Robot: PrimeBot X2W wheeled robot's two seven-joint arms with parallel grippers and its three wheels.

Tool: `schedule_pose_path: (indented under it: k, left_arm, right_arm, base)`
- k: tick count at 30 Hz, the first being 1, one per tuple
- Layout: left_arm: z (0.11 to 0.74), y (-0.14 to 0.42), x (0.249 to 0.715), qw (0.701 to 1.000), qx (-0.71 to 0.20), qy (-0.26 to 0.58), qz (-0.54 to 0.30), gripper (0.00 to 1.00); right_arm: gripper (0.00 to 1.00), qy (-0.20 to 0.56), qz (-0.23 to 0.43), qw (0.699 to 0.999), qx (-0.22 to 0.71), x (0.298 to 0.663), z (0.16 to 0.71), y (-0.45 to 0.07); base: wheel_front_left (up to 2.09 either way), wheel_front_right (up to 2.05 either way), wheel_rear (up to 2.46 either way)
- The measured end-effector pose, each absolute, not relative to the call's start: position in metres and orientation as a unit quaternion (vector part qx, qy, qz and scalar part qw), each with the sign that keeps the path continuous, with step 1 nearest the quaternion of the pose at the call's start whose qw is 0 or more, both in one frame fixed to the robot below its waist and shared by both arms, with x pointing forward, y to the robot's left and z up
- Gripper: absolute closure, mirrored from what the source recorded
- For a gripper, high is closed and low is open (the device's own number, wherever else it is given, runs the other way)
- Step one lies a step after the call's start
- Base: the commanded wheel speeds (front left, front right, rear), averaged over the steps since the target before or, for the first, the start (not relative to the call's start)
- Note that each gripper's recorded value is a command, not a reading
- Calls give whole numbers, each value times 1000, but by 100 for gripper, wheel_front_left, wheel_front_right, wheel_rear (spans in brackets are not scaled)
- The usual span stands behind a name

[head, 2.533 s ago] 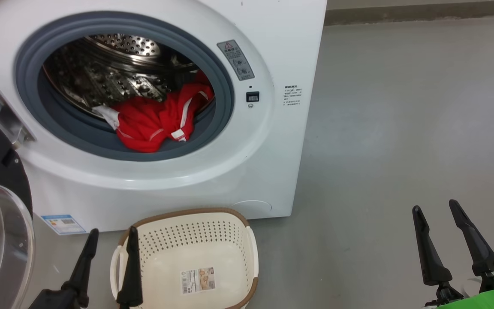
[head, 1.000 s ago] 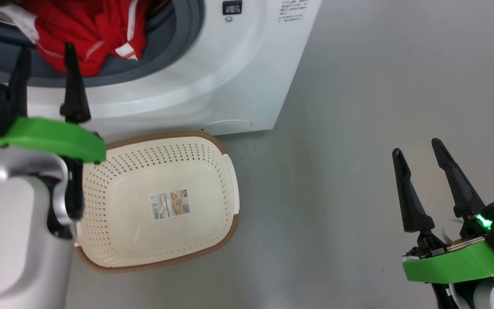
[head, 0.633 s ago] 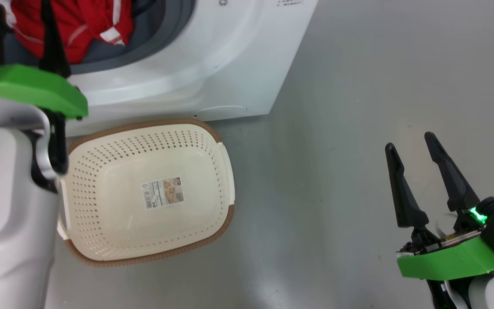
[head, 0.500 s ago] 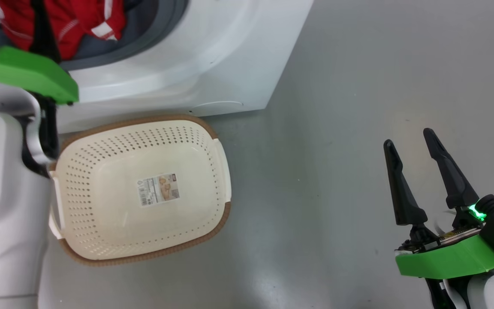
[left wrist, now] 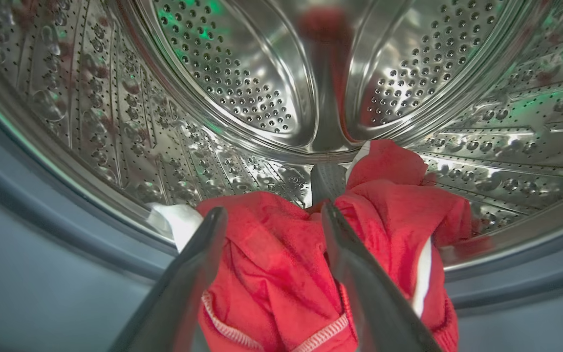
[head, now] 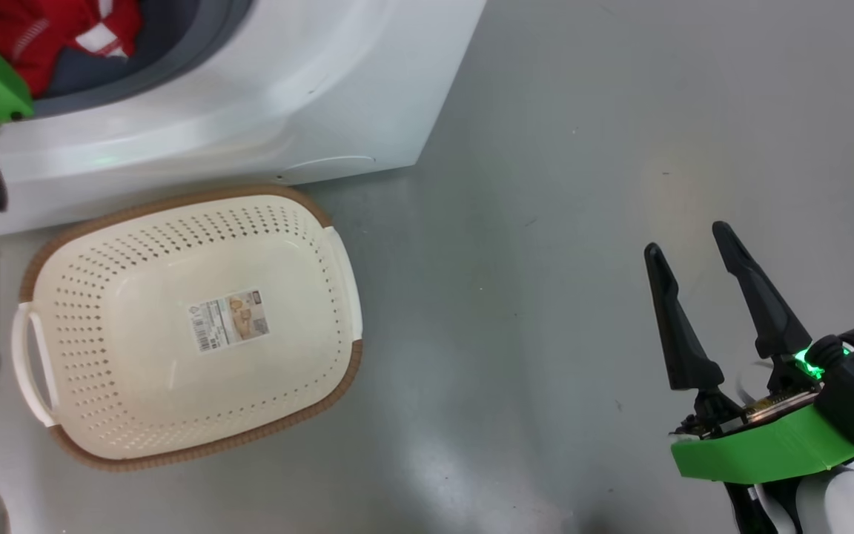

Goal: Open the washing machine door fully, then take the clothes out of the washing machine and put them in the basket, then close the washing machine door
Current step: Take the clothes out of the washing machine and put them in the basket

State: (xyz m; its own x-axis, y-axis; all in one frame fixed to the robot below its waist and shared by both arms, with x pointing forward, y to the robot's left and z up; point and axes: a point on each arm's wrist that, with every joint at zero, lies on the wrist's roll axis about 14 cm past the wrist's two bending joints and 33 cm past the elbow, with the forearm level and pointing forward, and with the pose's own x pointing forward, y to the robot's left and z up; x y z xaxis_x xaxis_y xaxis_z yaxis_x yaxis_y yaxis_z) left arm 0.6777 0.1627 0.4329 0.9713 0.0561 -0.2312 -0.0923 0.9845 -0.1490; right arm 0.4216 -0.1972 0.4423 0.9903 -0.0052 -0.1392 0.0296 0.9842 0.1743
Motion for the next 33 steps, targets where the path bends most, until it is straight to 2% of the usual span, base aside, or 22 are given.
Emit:
schedule_pose_path:
  k: [13,19,31,32,33]
  left_arm:
    - [386,164,688,975,-69,209,43,0]
    - [355,160,679,960,-61,269,45,0]
    - [340,166,676,951,-57,299,57,2]
    - [339,166,676,950,-58,301,57,43]
    - [338,165,676,950,-60,302,54,66]
  right_arm:
    - [0,78,-25,991,110,417,439,-205]
    - [0,85,-26,990,111,413,436,-204]
    - [0,92,-30,988,119,412,431,-205]
    - [0,92,-31,988,122,412,430,-205]
    - [0,92,-30,988,122,412,430,-205]
  base:
    - [0,0,0]
    - [0,0,0]
    - [0,0,0]
    - [0,0,0]
    - [0,0,0]
